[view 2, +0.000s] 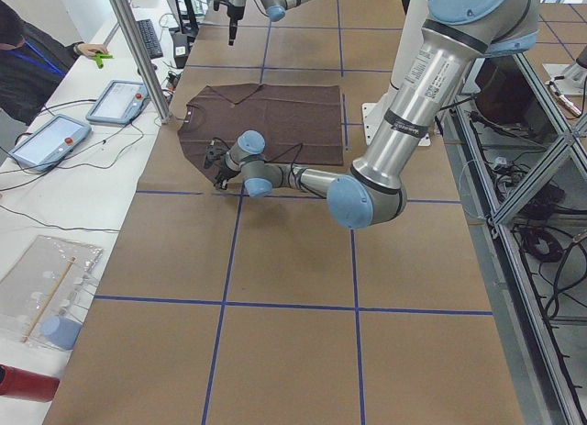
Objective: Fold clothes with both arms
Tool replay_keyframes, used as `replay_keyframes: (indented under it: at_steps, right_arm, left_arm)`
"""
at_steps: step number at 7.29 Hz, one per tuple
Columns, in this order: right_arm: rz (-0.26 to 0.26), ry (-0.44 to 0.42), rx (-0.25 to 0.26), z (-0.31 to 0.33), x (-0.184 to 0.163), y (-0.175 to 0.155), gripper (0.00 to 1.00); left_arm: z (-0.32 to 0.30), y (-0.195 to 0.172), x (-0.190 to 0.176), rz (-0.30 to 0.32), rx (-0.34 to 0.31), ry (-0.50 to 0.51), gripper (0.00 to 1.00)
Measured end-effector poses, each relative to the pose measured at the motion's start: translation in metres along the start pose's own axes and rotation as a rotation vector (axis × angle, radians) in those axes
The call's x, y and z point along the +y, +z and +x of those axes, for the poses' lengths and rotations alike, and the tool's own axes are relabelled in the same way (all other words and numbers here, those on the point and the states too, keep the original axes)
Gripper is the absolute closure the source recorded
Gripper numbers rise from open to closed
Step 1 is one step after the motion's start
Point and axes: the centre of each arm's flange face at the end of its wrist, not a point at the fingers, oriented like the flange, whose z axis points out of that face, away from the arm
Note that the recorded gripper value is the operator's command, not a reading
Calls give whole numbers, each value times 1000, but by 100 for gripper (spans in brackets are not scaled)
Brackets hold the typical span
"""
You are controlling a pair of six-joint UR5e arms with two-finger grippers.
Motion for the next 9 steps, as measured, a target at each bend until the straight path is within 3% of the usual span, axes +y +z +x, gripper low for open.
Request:
replay_keyframes:
  at_steps: [2, 3, 4, 9]
  right_arm:
    - [-1, 0, 1, 0, 0, 0, 0]
    - [-1, 1, 1, 1, 0, 1, 0]
    - [-1, 1, 1, 1, 1, 1, 0]
    - [-1, 1, 3, 1, 1, 1, 0]
  left_arm:
    - [-2, 1, 1, -2, -4, 0, 62]
    - [-2, 2, 2, -3, -5, 0, 72]
    - [-2, 2, 2, -4, -5, 0, 98]
    - [12, -1, -2, 3, 16, 0, 100]
